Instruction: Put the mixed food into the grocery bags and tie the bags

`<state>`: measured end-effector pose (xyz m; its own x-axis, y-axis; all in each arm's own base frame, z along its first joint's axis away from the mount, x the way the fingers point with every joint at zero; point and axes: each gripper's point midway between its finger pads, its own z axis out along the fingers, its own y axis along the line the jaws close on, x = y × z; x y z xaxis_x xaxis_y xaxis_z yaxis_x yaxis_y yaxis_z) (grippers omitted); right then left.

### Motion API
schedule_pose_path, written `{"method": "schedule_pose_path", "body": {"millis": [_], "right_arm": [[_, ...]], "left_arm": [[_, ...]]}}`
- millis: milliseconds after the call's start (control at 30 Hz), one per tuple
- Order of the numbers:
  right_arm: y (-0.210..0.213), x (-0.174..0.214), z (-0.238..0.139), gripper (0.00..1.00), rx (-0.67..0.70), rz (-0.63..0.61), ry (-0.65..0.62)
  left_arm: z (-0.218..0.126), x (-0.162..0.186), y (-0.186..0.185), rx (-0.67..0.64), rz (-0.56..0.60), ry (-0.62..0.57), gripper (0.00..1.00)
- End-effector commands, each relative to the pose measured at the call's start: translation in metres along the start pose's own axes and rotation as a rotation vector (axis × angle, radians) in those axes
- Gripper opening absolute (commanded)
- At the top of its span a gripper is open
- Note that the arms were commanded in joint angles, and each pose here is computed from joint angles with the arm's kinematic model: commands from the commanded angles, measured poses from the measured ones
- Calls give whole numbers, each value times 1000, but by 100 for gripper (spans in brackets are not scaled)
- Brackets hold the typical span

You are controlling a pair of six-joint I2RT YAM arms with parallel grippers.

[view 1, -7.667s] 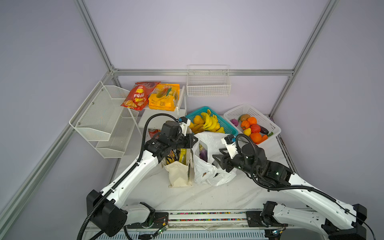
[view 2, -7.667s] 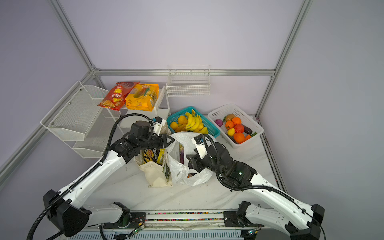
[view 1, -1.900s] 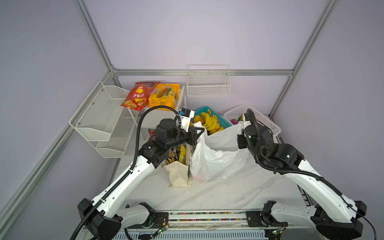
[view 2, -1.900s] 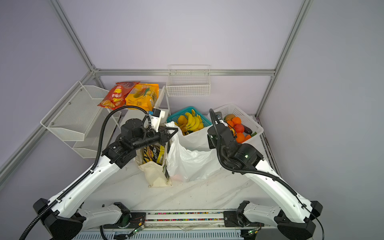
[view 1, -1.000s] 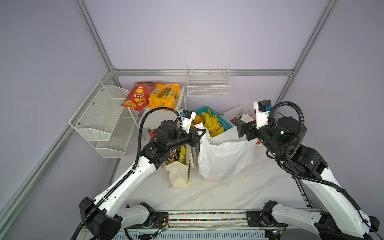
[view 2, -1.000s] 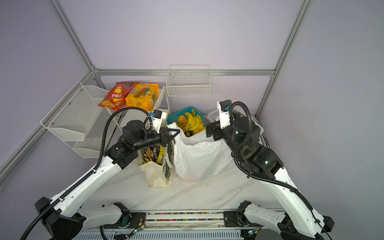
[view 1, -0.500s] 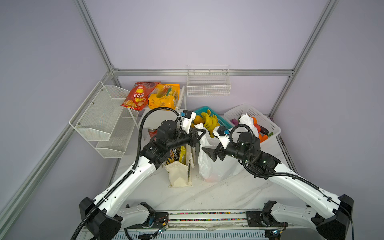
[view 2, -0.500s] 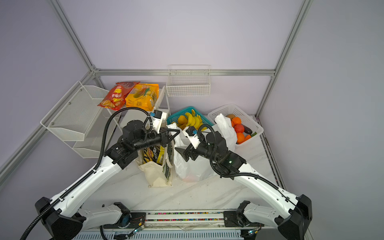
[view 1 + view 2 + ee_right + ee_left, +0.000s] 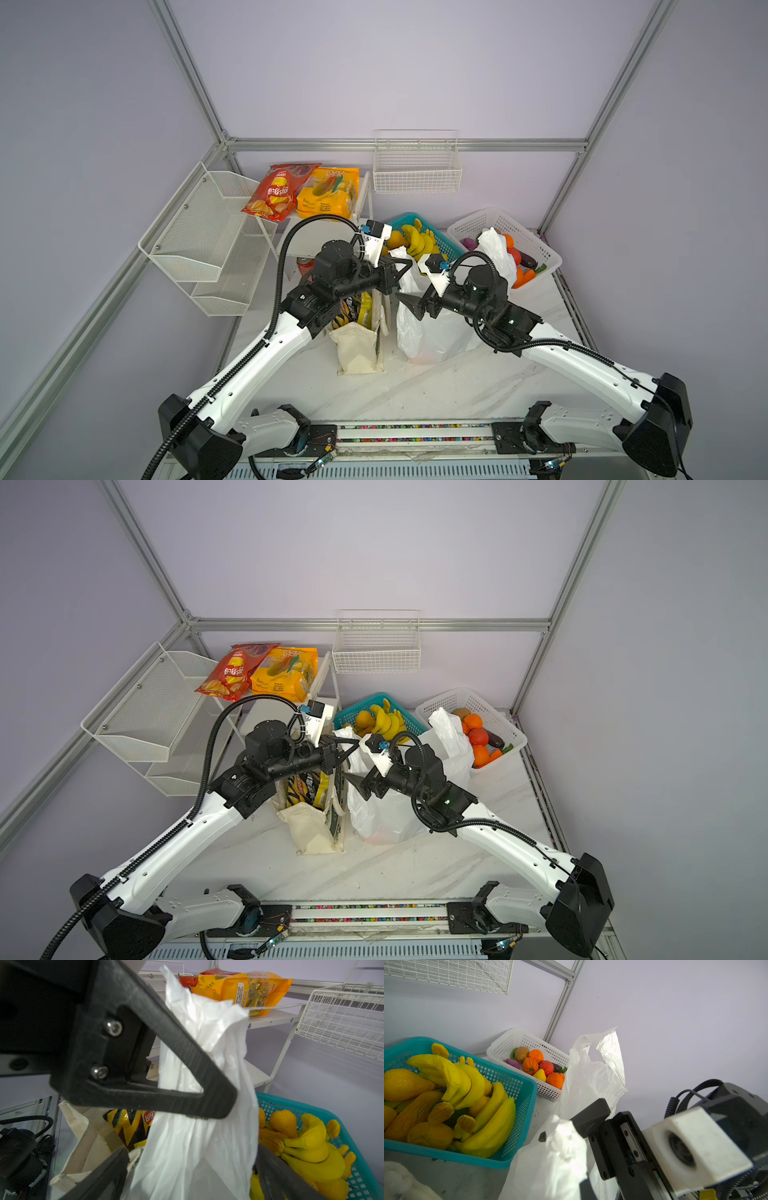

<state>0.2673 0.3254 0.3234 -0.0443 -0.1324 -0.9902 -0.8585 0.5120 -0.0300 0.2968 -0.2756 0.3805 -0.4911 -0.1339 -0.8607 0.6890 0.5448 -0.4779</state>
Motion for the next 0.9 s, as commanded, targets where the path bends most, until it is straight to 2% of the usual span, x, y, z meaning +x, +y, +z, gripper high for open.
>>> {"method": "schedule_pose_path", "body": {"millis": [0,67,200,233,267,433,533,633,733,800,867], "right_arm": [[1,-5,-1,87,-7,19,-88],[-1,-1,-3,73,2,49,-112],[4,8,-11,33,-12,66,-141],[5,10,-14,23,-13,64,-145],[6,11,-16,19,-14,59,-144],[14,19,-26,17,-54,40,-137],[16,22,-27,16,-91,41,-125],[16,23,-28,16,-111,37,-118],[17,24,-27,16,-132,30,-103],[19,25,-27,16,-146,24,-94],[19,25,-26,16,-148,16,-83]], "left_arm": [[-13,-15,-11,22,6,-55,0],[-14,-14,-10,15,-6,-60,0],[-14,-12,-5,-9,-2,-56,1],[-15,-13,-3,-15,9,-58,5],[-15,-13,-2,-18,17,-57,9],[-17,-16,-2,26,101,-49,41],[-20,-18,-11,71,195,-45,53],[-23,-20,-22,123,257,-52,60],[-21,-19,-33,184,271,-35,63],[-17,-19,-34,201,258,-23,63],[-12,-20,-32,203,251,-17,58]]}}
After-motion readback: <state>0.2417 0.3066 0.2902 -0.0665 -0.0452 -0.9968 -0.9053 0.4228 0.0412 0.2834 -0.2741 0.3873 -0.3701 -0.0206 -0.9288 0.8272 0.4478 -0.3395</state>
